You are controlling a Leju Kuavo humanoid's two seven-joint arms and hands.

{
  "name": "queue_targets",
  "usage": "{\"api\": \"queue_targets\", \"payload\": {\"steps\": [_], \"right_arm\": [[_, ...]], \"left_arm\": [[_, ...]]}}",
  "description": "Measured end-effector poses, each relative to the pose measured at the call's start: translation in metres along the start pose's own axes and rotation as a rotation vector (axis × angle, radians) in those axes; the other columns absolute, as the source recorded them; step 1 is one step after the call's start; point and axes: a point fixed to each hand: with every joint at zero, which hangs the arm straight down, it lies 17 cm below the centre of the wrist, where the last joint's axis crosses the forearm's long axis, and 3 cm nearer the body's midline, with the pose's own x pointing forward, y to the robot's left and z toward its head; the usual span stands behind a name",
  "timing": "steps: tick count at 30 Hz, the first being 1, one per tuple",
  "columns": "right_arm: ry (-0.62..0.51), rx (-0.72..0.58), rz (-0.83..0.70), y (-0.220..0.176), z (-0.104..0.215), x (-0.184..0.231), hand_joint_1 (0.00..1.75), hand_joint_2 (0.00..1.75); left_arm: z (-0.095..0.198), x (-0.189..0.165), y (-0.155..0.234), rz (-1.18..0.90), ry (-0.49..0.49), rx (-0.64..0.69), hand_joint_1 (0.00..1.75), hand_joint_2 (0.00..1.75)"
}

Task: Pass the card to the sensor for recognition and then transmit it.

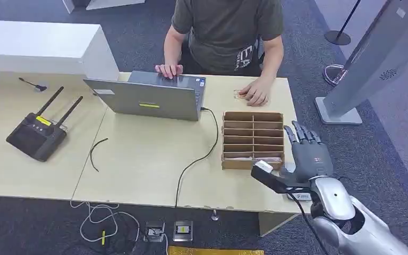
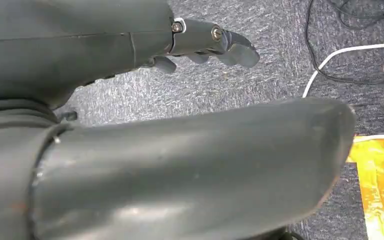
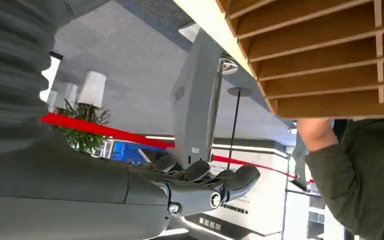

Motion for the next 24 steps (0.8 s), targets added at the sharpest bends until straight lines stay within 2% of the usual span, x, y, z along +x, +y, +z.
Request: {"api": "queue_targets", "payload": {"steps": [9,24], "right_arm": [[-0.021,0.017,-0.022,0.015,0.003,0.007,0.0,1.75],[-0.034,0.019,-0.169,0.035,0.007,0.02,0.0,1.75]], "left_arm": [[0.0,-0.001,-0.001,0.009,0.004,-0.005,0.0,0.0],[0.001,-0.007,-0.003,0.029,0.018,-0.006,0.0,0.0]]}}
